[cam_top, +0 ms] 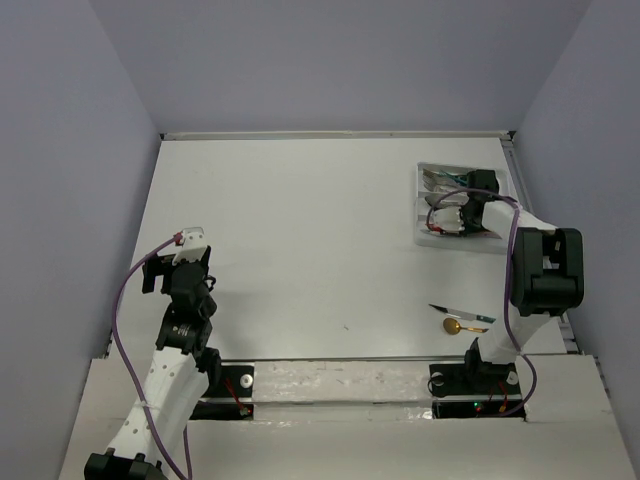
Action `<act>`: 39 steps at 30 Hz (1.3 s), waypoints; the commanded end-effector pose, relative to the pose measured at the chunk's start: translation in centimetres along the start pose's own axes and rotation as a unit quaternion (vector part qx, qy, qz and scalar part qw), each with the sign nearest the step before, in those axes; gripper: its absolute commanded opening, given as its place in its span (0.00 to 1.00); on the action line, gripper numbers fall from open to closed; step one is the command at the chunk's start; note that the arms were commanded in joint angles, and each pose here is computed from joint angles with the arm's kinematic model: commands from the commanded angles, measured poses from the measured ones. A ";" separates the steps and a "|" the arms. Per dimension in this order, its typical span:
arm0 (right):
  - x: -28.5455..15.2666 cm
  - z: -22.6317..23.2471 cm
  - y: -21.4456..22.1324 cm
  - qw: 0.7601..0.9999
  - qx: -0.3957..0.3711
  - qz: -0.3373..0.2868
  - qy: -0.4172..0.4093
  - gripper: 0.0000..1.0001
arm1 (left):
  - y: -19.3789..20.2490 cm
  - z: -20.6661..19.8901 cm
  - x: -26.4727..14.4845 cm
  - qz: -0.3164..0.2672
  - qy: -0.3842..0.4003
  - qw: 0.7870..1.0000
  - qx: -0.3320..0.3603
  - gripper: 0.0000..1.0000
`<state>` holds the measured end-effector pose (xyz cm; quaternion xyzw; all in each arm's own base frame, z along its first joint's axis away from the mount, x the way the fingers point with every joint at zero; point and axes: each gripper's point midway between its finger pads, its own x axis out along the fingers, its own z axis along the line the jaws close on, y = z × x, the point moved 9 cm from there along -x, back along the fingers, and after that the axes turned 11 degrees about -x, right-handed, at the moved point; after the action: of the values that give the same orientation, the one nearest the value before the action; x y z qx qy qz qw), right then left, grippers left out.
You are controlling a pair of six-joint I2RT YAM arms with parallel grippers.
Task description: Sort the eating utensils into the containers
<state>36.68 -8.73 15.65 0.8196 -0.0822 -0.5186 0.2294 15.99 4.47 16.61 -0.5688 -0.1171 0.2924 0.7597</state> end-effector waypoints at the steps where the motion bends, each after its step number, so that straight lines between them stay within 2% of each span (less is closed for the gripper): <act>1: -1.3 -0.5 0.3 0.999 0.007 -0.006 0.038 0.39 | -0.4 0.1 0.1 -0.017 -0.015 1.000 -0.019 0.99; 3: -1.6 -0.3 0.2 0.999 0.010 -0.014 0.045 0.47 | -0.5 0.1 0.0 -0.018 -0.016 1.000 -0.020 0.99; 5: -2.1 -0.5 0.4 0.998 0.020 -0.016 0.056 0.76 | -0.5 0.1 0.0 -0.019 -0.014 0.999 -0.021 0.99; 6: -2.2 -0.6 0.4 0.998 0.026 -0.019 0.059 0.94 | -0.5 0.1 0.0 -0.019 -0.015 0.999 -0.021 0.99; 7: -2.8 -1.0 0.7 0.996 0.038 -0.025 0.076 1.00 | -0.5 0.1 0.0 -0.020 -0.014 0.999 -0.021 0.99; 9: -4.6 -3.0 1.3 0.986 0.096 -0.039 0.127 1.00 | -0.5 0.1 0.0 -0.020 -0.014 0.999 -0.021 0.99; 11: -7.6 -5.5 1.7 0.967 0.143 -0.078 0.194 1.00 | -0.6 0.1 0.0 -0.021 -0.013 0.999 -0.022 0.99; 12: -10.4 -7.6 2.2 0.946 0.192 -0.098 0.242 1.00 | -0.6 0.1 0.0 -0.021 -0.012 0.999 -0.022 0.99; 14: -14.6 -9.5 2.2 0.916 0.230 -0.136 0.298 1.00 | -0.6 0.0 0.0 -0.020 -0.012 1.000 -0.021 0.99; 15: -17.3 -10.4 2.2 0.893 0.275 -0.162 0.318 1.00 | -0.6 0.0 0.0 -0.021 -0.010 0.999 -0.022 0.99; 17: -21.3 -11.1 -1.0 0.873 0.287 -0.225 0.323 1.00 | -0.6 0.0 0.0 -0.020 -0.011 1.000 -0.021 0.99; 19: -24.1 -9.6 -3.8 0.858 0.321 -0.291 0.276 1.00 | -0.6 0.1 0.0 -0.020 -0.012 0.999 -0.021 0.99; 21: -25.4 -6.9 -8.5 0.830 0.322 -0.419 0.179 1.00 | -0.6 0.1 0.0 -0.021 -0.013 0.999 -0.022 0.99; 23: -25.0 -4.6 -10.2 0.809 0.334 -0.468 0.121 1.00 | -0.7 0.0 -0.1 -0.021 0.003 1.000 -0.015 0.99; 25: -24.9 -2.2 -10.9 0.791 0.352 -0.492 0.092 1.00 | -1.2 -0.5 -0.1 -0.021 0.043 0.999 0.002 0.99; 26: -23.4 -0.7 -11.7 0.794 0.362 -0.483 0.069 1.00 | -1.6 -1.3 -0.2 -0.026 0.101 0.994 0.012 0.99; 30: -21.9 2.5 -11.1 0.814 0.397 -0.415 0.083 1.00 | -6.1 -1.6 -1.4 -0.031 0.234 0.970 0.057 0.99; 32: -21.2 3.4 -10.3 0.830 0.410 -0.365 0.103 1.00 | -8.4 -1.8 -2.0 -0.052 0.289 0.954 0.055 0.99; 34: -19.4 4.9 -10.2 0.858 0.395 -0.315 0.096 1.00 | -12.0 -1.5 -3.2 -0.083 0.334 0.939 0.021 0.99; 37: -17.3 6.2 -10.7 0.886 0.379 -0.259 0.069 1.00 | -12.1 -2.7 -4.1 -0.089 0.409 0.908 0.012 0.99; 38: -16.7 6.6 -10.9 0.894 0.371 -0.245 0.047 1.00 | -11.7 -3.4 -4.4 -0.091 0.445 0.891 0.013 0.99; 39: -16.5 6.7 -10.9 0.902 0.358 -0.238 0.041 1.00 | -10.6 -3.9 -4.3 -0.086 0.459 0.884 0.031 0.99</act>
<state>22.26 6.21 22.33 0.8514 -0.0041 -0.4550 -0.2610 18.38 -0.67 28.21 -0.6133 0.0800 0.0178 0.7856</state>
